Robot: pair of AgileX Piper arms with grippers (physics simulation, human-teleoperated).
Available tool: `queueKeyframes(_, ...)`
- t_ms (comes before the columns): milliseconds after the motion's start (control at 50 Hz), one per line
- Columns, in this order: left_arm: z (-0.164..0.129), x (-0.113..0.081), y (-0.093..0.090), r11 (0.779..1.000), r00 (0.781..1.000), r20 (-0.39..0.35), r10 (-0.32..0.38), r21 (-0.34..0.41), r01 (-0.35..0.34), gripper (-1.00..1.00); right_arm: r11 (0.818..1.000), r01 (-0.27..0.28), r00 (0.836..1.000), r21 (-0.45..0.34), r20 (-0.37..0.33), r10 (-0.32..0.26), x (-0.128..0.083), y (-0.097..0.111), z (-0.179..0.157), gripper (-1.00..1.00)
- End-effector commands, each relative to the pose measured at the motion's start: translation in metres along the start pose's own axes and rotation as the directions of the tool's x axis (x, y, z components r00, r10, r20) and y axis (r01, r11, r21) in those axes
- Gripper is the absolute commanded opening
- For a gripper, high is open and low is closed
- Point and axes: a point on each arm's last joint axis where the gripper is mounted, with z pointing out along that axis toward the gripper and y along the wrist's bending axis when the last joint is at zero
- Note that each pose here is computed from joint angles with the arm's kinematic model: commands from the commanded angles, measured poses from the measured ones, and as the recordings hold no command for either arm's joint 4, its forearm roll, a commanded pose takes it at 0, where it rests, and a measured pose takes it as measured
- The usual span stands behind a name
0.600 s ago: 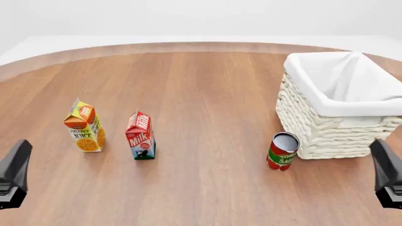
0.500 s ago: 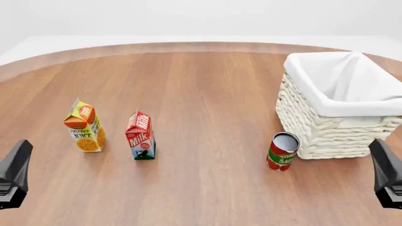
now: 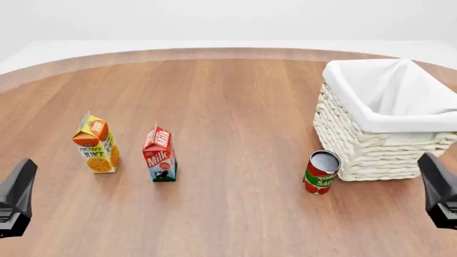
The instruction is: Pick the milk and place it in the basket.
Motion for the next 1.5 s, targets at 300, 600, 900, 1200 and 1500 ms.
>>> queueKeyframes(300,0.000,0.000,0.000,1.000,1.000,0.000,0.000,0.000,0.000,1.00,0.988,-0.092,0.993,-0.123,-0.086,0.082,-0.067,0.010,0.003,1.00)
queueKeyframes(600,0.000,0.000,0.000,1.000,1.000,0.000,0.000,0.000,0.000,1.00,0.966,-0.145,0.980,-0.213,-0.168,0.110,-0.100,0.020,0.013,1.00)
queueKeyframes(900,0.000,0.000,0.000,1.000,1.000,0.000,0.000,0.000,0.000,1.00,0.946,-0.182,0.958,-0.267,-0.264,0.110,-0.126,0.036,0.041,1.00)
queueKeyframes(1200,0.000,0.000,0.000,1.000,1.000,0.000,0.000,0.000,0.000,1.00,0.924,-0.227,0.930,-0.307,-0.349,0.112,-0.146,0.053,0.063,1.00)
queueKeyframes(1500,0.000,0.000,0.000,1.000,1.000,0.000,0.000,0.000,0.000,1.00,0.907,-0.281,0.870,-0.315,-0.483,0.102,-0.136,0.080,0.093,1.00)
